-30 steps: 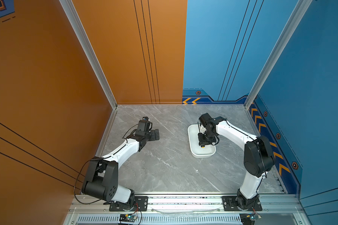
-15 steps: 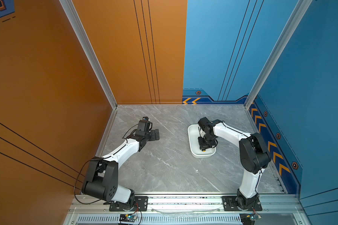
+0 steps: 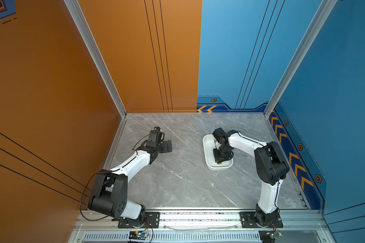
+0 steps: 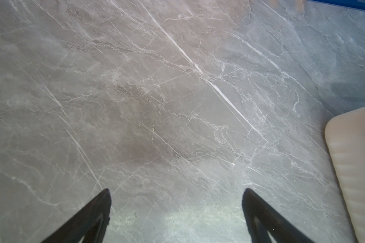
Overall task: Put the screwdriver in the bin
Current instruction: Place the screwdriver into the bin, then reset both arms
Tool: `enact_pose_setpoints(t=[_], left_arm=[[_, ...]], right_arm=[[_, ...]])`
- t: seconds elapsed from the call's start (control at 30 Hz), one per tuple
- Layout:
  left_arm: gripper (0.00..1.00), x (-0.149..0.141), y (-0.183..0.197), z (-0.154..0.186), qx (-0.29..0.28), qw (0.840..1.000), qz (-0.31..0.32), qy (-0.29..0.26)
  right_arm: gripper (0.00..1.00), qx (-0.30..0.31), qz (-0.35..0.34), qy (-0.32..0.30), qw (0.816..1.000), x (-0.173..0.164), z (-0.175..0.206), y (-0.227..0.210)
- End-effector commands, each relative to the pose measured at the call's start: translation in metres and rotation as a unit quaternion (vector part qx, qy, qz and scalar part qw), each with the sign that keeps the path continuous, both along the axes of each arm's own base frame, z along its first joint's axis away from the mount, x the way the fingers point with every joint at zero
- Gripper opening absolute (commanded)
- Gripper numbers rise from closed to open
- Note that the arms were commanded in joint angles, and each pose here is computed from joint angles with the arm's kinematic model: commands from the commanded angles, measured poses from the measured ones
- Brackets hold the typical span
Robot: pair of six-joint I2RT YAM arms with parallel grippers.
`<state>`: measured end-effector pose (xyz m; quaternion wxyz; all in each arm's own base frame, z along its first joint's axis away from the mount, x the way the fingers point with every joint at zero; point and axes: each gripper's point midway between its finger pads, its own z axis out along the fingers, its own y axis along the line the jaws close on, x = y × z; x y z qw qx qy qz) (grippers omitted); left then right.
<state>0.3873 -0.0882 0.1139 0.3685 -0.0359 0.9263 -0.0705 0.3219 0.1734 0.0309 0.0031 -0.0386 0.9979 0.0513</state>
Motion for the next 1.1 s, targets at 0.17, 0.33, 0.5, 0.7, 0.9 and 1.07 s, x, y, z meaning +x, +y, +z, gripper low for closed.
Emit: enact_pose_setpoints(t=[0.17,0.33,0.5,0.7,0.9,1.07], left_arm=[[0.98,-0.008,0.003,-0.002,0.004,1.000,-0.003,0.007],[0.98,-0.007,0.005,-0.002,0.007,1.000,-0.002,0.006],[0.98,-0.003,0.008,0.005,0.028,0.999,-0.008,-0.013],[0.98,0.012,0.032,0.040,0.102,0.987,0.007,-0.121],[0.98,0.018,0.063,0.052,0.106,0.973,0.030,-0.202],[0.98,0.018,0.095,0.037,0.091,0.970,0.063,-0.217]], right_arm=[[0.51,0.011,0.002,-0.017,1.000,0.005,0.010,0.004],[0.59,0.053,0.011,-0.053,0.997,0.012,0.042,0.014],[0.63,0.097,0.020,-0.143,0.985,0.023,0.112,0.005],[0.63,0.031,-0.038,-0.346,0.937,0.059,0.185,-0.100],[0.65,0.058,-0.135,-0.560,0.815,0.063,0.197,-0.189],[0.70,0.020,-0.161,-0.596,0.787,0.045,0.140,-0.212]])
